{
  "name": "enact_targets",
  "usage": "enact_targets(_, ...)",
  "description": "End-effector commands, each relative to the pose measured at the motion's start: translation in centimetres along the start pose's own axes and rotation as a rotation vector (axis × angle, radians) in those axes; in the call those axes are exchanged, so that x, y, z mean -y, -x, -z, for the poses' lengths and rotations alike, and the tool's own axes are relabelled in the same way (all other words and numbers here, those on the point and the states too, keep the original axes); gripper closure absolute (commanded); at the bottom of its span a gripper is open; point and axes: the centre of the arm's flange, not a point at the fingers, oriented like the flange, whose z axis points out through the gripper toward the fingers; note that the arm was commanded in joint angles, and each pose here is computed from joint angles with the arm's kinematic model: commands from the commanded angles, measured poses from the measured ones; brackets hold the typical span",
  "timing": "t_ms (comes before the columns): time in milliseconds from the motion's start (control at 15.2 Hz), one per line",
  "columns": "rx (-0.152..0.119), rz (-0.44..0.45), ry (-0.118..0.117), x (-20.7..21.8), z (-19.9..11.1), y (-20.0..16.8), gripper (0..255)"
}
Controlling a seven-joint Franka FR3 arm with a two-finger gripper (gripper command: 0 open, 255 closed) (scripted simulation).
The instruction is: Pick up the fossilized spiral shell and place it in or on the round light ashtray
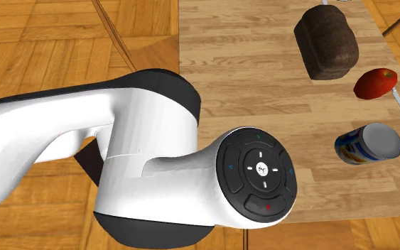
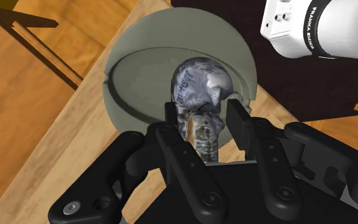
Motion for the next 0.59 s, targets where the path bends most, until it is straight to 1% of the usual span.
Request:
enact_targets(0,0.0,0.0,0.0,-0.1,-1.0,0.0,255)
enact_targets(528,0.0,0.0,0.0,-0.3,-5.2,-0.5,255)
